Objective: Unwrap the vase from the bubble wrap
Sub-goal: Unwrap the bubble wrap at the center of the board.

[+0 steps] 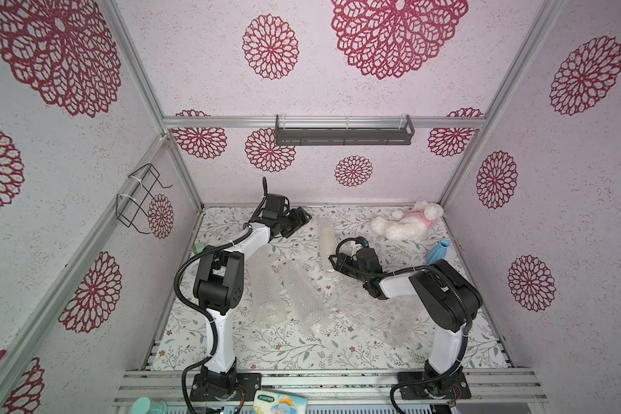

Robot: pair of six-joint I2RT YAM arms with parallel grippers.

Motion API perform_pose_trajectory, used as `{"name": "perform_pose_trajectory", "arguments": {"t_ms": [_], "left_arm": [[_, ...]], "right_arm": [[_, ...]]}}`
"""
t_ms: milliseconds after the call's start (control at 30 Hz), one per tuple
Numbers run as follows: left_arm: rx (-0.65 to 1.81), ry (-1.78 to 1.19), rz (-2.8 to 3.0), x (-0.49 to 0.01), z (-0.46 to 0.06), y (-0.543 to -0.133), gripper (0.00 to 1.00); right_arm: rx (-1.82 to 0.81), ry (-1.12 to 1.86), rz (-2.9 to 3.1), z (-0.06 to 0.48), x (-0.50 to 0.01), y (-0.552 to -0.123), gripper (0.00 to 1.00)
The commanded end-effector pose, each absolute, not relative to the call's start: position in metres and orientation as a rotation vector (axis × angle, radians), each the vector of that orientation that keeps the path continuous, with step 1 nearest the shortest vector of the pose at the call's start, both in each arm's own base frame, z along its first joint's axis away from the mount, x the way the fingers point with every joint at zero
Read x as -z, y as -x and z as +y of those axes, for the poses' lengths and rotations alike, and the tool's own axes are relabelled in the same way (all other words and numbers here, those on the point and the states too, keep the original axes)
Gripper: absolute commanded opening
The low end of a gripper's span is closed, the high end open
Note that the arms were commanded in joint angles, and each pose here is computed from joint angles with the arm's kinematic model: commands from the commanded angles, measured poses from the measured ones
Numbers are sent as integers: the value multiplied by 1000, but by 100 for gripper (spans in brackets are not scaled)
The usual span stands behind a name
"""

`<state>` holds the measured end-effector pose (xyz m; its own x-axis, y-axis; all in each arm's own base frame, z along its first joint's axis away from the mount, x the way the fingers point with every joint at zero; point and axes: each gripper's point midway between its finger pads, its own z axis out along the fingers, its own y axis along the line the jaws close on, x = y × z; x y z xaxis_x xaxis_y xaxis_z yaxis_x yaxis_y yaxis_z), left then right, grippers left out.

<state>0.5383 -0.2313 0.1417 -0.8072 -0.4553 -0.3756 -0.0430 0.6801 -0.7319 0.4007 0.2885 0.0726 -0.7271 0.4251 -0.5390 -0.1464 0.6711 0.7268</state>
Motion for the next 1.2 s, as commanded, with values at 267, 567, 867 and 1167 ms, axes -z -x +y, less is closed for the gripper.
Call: {"name": "perform_pose_trajectory", "arguments": {"t_ms": [267, 567, 867, 1167], "left_arm": [[1040, 305, 2427, -104, -261, -544, 74], [1104, 296, 2424, -85, -274, -550, 56], [1166, 297, 2390, -84, -288, -558, 43], [1125, 308, 2424, -75, -286, -554, 35]], "right_arm": [[-1093, -160, 2121, 301, -92, -400, 51], [-1060, -139, 2129, 300, -93, -401, 51], [-1051, -128, 2132, 301, -93, -401, 51], [-1043, -118, 2132, 300, -95, -400, 51]]}}
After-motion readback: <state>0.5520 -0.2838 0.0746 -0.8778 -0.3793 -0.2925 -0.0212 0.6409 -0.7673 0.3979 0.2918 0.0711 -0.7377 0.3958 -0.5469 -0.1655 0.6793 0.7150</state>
